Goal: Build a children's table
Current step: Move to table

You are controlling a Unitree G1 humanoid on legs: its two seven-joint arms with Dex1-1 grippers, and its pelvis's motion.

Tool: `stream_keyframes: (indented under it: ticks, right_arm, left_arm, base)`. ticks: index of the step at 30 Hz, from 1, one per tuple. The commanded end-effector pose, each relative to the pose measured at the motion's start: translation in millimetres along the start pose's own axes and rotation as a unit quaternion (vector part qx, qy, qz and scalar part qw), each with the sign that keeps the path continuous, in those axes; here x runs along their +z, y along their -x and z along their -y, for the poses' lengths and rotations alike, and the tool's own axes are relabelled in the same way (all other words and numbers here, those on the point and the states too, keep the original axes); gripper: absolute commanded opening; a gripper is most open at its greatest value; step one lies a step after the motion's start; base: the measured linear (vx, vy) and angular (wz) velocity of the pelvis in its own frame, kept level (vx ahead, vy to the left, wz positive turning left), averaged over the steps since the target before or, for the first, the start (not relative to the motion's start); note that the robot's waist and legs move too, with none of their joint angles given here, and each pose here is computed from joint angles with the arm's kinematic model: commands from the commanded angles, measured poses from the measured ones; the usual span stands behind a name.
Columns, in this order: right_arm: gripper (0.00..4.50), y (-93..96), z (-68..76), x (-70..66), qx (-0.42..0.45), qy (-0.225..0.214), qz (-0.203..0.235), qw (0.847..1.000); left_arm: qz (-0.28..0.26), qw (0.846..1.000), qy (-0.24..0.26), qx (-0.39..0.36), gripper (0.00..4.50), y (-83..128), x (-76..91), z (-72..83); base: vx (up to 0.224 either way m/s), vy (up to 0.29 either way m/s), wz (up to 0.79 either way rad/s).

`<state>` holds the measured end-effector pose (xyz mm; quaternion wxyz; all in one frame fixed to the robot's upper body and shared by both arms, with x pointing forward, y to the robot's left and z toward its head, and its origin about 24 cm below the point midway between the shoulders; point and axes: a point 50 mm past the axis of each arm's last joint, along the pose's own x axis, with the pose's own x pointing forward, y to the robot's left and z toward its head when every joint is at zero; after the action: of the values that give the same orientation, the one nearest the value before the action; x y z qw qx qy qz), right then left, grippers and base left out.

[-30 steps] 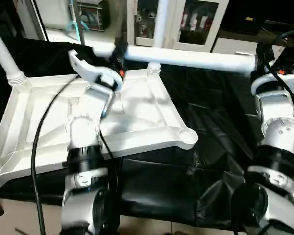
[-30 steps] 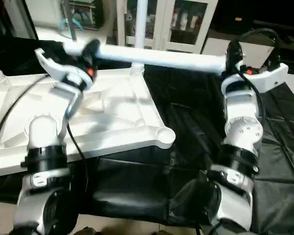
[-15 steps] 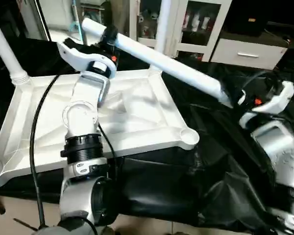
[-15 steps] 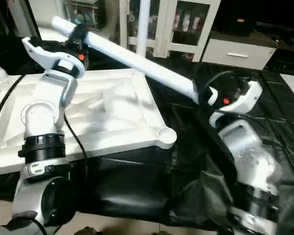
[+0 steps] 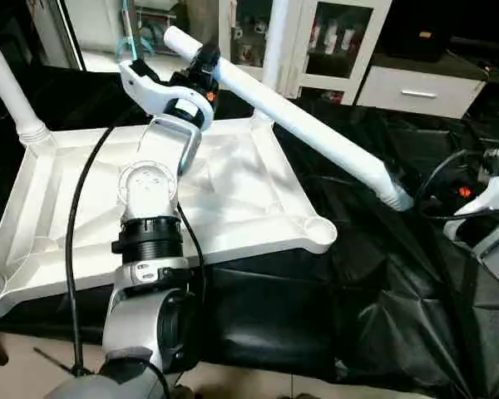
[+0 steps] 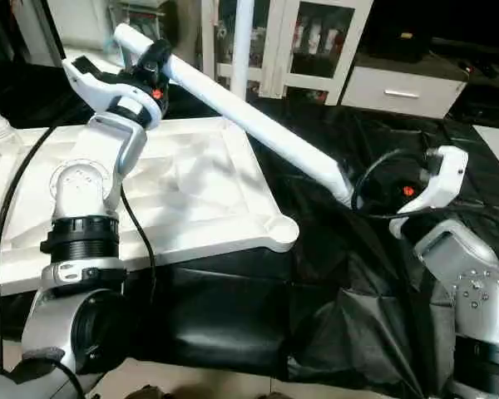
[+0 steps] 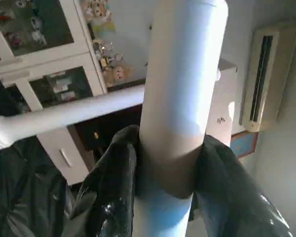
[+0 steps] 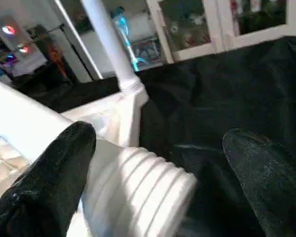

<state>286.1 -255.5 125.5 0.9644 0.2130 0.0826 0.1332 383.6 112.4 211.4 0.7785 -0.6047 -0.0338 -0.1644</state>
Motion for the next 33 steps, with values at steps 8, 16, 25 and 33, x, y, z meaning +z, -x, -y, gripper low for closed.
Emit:
stream_keyframes:
  ticks: [8,16,25,33]
  right_arm:
    - [4.50,-8.1,13.6,-9.0,-0.044,-0.122,0.042,0.991]
    - [4.50,-17.8,-8.5,-3.3,0.050,-0.250,0.088,0.963]
    - [4.50,-4.9,-23.2,22.9,0.176,-0.364,0.168,0.899]
    - [4.50,14.1,-24.4,35.4,0.216,-0.314,0.175,0.908]
  left_arm:
    - [0.059,0.990,0.112,-0.062,1.45,-3,24.2,27.2]
    - [0.082,0.977,0.191,-0.049,1.45,1,31.8,16.8]
    - [0.100,0.969,0.226,-0.014,1.45,3,37.8,1.0]
    - [0.093,0.971,0.219,-0.006,1.43,4,36.6,-3.8]
  base:
    - [0.000,0.000,0.00]
    - [0.000,0.000,0.00]
    - [0.000,0.000,0.00]
    - [0.000,0.000,0.00]
